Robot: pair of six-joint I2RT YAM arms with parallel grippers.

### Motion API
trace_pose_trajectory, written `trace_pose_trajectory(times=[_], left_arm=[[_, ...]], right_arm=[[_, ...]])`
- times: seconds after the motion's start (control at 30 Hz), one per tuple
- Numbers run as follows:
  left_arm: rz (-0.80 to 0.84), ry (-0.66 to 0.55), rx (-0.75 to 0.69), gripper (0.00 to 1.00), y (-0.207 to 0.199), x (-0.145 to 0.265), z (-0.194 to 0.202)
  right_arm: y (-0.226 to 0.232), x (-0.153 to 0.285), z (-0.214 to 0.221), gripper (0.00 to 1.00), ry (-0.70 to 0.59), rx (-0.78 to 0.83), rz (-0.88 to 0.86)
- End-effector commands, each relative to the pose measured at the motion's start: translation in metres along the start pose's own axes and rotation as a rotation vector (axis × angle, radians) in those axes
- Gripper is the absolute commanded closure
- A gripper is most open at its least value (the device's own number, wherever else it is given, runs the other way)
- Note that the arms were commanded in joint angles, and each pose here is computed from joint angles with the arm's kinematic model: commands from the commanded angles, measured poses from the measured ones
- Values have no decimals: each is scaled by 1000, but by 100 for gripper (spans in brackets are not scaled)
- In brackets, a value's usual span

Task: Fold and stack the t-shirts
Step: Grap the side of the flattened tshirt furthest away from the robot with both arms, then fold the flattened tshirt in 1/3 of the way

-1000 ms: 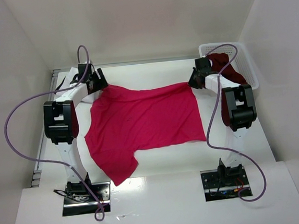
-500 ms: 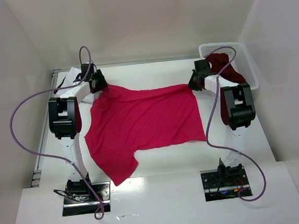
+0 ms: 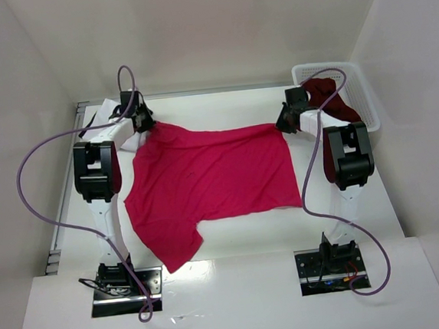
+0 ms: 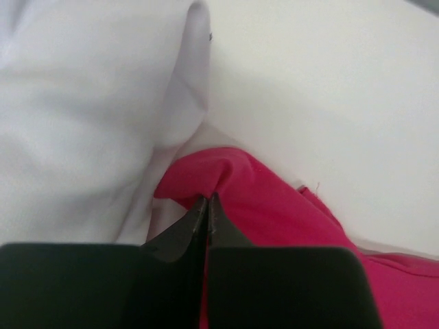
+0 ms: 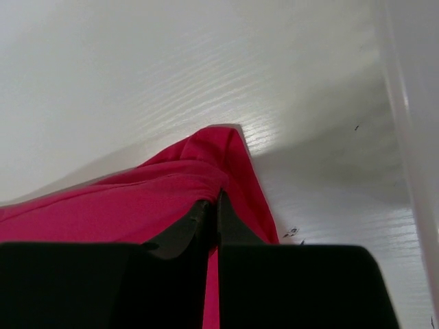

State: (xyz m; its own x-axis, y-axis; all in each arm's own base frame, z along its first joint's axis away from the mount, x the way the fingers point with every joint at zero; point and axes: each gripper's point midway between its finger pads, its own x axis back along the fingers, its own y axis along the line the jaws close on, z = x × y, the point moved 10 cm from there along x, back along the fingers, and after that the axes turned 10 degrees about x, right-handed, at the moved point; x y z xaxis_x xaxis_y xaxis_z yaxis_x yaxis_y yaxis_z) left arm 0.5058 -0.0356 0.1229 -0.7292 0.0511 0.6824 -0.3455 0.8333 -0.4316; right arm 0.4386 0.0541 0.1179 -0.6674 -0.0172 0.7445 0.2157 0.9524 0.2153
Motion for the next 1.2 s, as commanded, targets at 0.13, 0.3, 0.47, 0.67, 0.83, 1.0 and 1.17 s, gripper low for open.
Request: trace_pose_trajectory(times=[0.13,0.3,0.47,0.67,0.83,1.0,1.17], left_arm=[[73,-168,-54,100,-37,33,-45],[84,-263,-95,100,-52,77,-73],[59,-327,-147,100,-55,112,-87],[44,-381,-173,100,-56,148,-94],[110,-389,-227,100,-62,165,-97],[175,-363,-250,100,-65,176,-92],[221,-320,-266,100,-59,197,-70]], right_arm=[[12,16,-46,100,-111,13,-35],[22,45,-75,100,-199,19,-66],[27,64,-90,100,-241,26,-81],[27,74,-99,100,-262,51,-71],[28,76,-97,100,-256,35,-85],[27,80,-85,100,-238,18,-115],[20,77,-63,100,-202,11,-113]])
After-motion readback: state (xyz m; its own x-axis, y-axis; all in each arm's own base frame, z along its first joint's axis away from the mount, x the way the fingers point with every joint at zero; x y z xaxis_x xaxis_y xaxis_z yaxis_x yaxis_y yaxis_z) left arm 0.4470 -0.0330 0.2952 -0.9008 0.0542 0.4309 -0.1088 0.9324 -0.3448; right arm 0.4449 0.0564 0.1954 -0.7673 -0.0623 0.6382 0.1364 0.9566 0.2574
